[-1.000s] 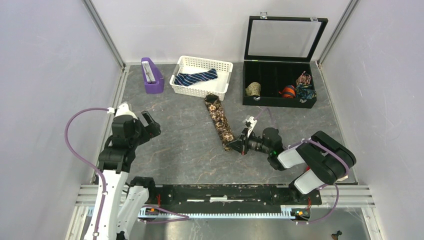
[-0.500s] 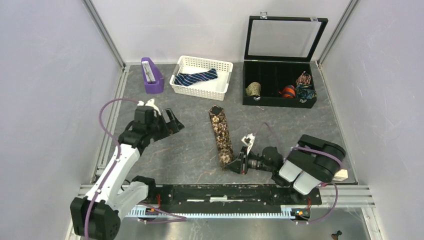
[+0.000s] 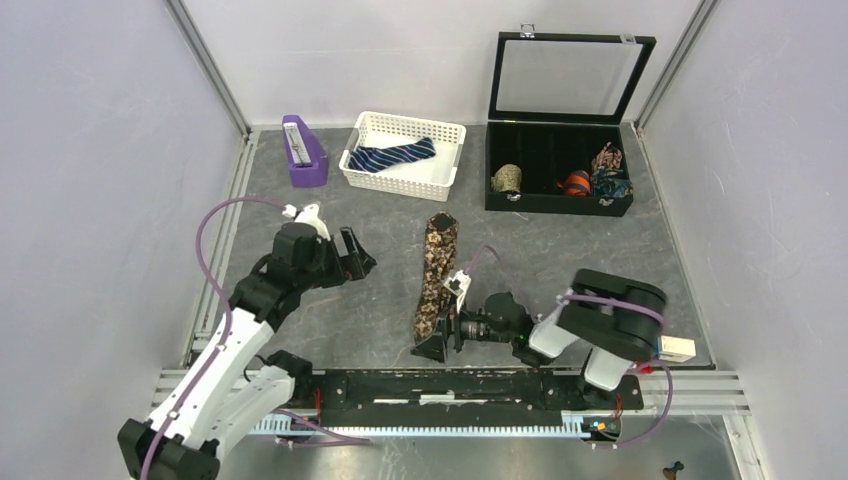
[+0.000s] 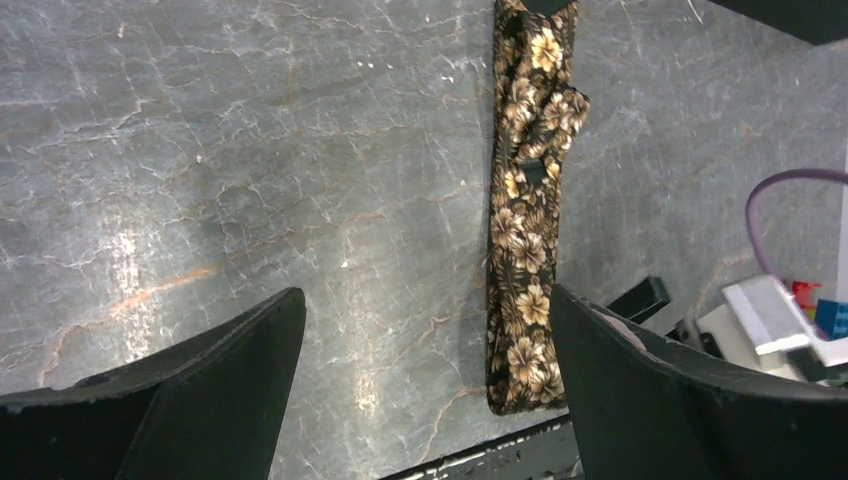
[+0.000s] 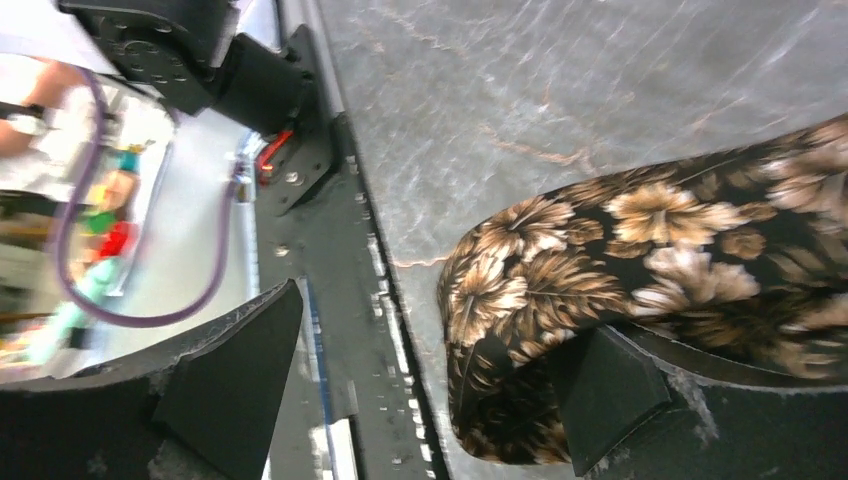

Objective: Roll the ties
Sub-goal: Place the tie at the center of the board.

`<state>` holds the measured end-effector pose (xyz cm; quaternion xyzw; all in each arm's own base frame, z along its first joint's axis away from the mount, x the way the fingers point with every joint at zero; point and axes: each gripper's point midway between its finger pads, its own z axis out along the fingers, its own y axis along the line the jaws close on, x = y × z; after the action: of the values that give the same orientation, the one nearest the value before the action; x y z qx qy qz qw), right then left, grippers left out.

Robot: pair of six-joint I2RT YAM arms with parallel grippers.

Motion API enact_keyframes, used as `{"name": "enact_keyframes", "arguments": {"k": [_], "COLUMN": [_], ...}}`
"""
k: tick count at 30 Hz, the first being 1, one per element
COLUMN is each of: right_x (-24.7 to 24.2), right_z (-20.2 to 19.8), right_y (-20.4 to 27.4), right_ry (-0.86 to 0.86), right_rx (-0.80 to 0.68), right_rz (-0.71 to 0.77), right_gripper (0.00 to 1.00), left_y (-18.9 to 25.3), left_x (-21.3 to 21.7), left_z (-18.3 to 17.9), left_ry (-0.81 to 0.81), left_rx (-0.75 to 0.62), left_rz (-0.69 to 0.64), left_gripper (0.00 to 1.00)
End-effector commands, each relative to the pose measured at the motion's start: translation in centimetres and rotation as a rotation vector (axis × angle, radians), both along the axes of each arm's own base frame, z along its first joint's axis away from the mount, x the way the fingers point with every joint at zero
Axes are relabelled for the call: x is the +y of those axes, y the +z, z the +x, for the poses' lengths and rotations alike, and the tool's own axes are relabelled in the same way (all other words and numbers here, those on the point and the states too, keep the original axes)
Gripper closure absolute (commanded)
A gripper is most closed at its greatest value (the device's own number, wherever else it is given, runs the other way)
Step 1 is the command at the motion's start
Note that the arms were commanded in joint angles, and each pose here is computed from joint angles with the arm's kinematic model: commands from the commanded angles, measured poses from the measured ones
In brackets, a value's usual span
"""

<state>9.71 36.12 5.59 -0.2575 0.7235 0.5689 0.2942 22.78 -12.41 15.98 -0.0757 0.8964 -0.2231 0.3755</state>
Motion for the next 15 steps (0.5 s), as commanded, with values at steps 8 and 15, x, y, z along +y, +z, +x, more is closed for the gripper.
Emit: {"name": "enact_keyframes", "arguments": {"k": [8, 15], "right_x": [-10.6, -15.1], "right_z": [5.9, 11.0], "right_y": [-3.8, 0.9], "right_ry": [-0.273, -0.574], "right_rx": [-0.394, -0.561], "right_rz": [-0.590, -0.595], "right_gripper": [0.02, 0.09], "left_y": [0.8, 0.5], "left_x": [-4.4, -11.5], "left_z": [-4.3, -6.6], "left_ry": [-0.052, -0.169], "left_rx": [0.064, 0.033], "left_rz": [-0.058, -0.069], "left_gripper": [0.15, 0.39]}}
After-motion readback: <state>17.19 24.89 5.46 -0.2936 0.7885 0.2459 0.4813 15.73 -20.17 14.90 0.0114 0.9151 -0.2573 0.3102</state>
